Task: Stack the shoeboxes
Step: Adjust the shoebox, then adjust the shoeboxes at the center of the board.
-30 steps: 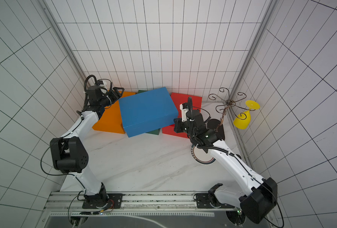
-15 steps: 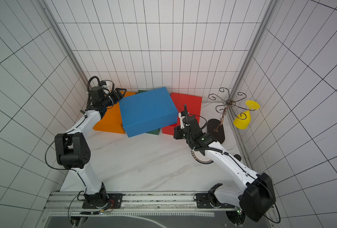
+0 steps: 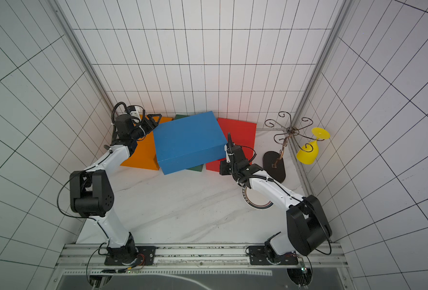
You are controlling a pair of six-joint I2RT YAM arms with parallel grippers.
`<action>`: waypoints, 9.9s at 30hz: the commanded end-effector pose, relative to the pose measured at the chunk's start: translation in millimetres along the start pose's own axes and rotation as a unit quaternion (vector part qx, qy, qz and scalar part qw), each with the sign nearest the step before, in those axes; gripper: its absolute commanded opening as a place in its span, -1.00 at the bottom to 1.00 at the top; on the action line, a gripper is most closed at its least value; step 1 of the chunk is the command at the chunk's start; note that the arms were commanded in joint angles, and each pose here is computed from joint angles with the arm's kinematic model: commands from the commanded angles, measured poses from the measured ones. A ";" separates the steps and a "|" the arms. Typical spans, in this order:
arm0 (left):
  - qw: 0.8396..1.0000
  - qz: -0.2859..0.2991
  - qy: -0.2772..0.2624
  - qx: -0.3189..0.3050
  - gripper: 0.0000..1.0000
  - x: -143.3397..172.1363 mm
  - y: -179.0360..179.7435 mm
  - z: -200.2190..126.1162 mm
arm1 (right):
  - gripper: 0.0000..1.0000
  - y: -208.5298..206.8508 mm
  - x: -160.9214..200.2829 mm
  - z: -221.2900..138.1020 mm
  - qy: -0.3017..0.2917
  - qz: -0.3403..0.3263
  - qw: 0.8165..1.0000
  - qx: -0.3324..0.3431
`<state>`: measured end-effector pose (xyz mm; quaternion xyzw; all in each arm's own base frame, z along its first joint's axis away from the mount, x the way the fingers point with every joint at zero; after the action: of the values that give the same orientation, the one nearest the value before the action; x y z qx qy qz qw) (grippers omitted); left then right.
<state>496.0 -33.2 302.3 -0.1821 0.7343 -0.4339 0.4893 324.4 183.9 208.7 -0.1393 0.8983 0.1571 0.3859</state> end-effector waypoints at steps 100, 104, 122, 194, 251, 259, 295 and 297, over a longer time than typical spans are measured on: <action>0.996 -0.077 0.019 -0.032 0.59 39.9 40.5 -67.2 | -1.00 22.7 -183.2 95.2 -0.096 -0.003 0.986 -0.137; 0.994 -0.099 0.039 -0.022 0.59 41.4 54.1 -55.2 | -1.00 20.4 -174.0 101.3 -0.083 0.001 0.988 -0.132; 0.994 -0.096 0.054 -0.010 0.70 35.5 44.3 -40.3 | -1.00 10.0 -117.5 77.9 -0.057 0.036 0.991 -0.114; 0.957 -0.148 0.023 -0.250 -1.00 87.7 143.6 -101.8 | -1.00 -3.0 -23.9 78.4 0.008 0.055 0.996 -0.071; 0.928 -0.043 0.033 -0.369 -1.00 74.7 106.9 -5.5 | -1.00 10.1 -63.5 92.6 -0.024 0.046 0.990 -0.127; 0.929 -0.045 0.050 -0.364 -1.00 79.2 109.5 -2.1 | -1.00 7.8 -60.1 90.7 -0.023 0.047 0.991 -0.126; 0.957 -0.128 0.118 -0.232 -1.00 134.2 84.2 -60.8 | -1.00 15.2 -10.6 47.7 -0.033 0.090 0.986 -0.139; 0.957 -0.132 0.106 -0.235 -1.00 125.0 88.5 -62.9 | -1.00 6.8 -12.5 45.8 -0.038 0.096 0.987 -0.127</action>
<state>394.3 -53.1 157.9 -0.3346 0.8422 -0.3233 0.2725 361.0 226.8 196.3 -0.1252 0.8559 0.3329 0.3755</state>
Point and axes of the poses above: each gripper's point midway between its finger pads, its own z axis out along the fingers, its own y axis along the line the jaws close on, x = y × z, the point moved 7 cm from there along -z, back along the fingers, and after that the axes turned 9 degrees about -z, right-handed, at the moved point
